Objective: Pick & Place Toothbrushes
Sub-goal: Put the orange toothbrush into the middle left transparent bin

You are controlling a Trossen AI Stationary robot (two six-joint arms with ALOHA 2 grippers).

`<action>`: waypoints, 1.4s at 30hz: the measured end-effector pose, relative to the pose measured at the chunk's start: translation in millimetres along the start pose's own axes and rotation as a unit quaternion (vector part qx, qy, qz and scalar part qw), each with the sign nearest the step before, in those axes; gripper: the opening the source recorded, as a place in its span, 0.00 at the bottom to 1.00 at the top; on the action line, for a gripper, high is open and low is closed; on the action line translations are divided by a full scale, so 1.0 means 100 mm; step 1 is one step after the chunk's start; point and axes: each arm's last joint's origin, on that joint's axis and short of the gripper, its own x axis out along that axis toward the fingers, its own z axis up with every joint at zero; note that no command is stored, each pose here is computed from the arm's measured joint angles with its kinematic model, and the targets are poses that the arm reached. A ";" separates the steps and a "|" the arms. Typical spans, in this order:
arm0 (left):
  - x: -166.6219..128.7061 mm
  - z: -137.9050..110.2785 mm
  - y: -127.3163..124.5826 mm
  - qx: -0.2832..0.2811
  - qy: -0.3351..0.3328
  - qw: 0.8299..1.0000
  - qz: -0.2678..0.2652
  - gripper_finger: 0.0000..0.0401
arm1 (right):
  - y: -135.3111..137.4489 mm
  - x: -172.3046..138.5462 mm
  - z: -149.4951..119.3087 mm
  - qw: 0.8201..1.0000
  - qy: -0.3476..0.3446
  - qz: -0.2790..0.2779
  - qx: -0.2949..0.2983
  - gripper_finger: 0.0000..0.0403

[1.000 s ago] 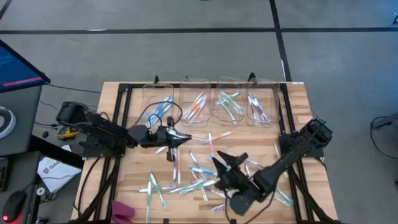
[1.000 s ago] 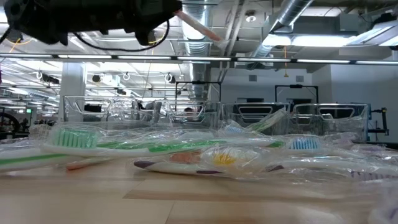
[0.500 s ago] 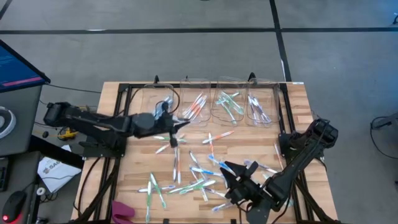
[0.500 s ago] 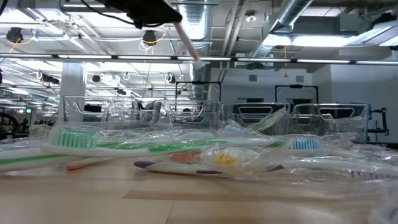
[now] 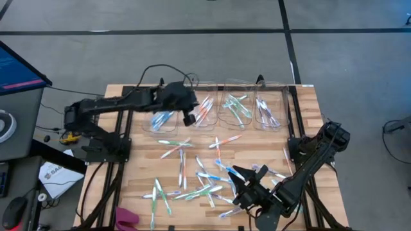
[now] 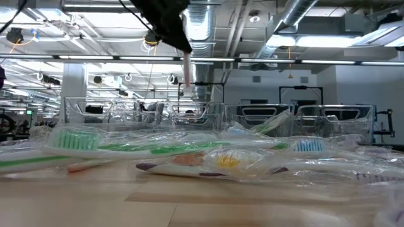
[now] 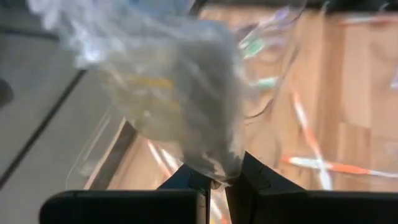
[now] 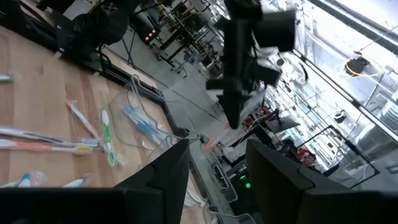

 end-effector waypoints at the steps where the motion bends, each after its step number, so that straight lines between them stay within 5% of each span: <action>1: 0.06 0.03 0.04 -0.003 0.013 1.000 0.001 0.04 | 0.00 0.00 -0.01 1.000 0.000 0.000 0.000 0.38; 7: 0.48 0.14 0.23 -0.043 0.068 0.997 -0.017 0.04 | 0.00 0.00 -0.01 1.000 0.000 0.000 0.001 0.37; 16: 0.89 -0.08 0.42 -0.079 0.156 0.984 -0.017 0.04 | 0.00 0.01 -0.03 1.000 0.001 -0.001 -0.007 0.37; 30: 1.00 -0.25 0.52 -0.155 0.211 0.964 -0.047 0.06 | 0.01 -0.04 -0.04 1.000 -0.004 0.005 0.005 0.37; 42: 1.08 -0.46 0.56 -0.153 0.232 0.960 -0.034 0.08 | 0.01 -0.03 -0.05 1.000 -0.004 0.005 0.010 0.37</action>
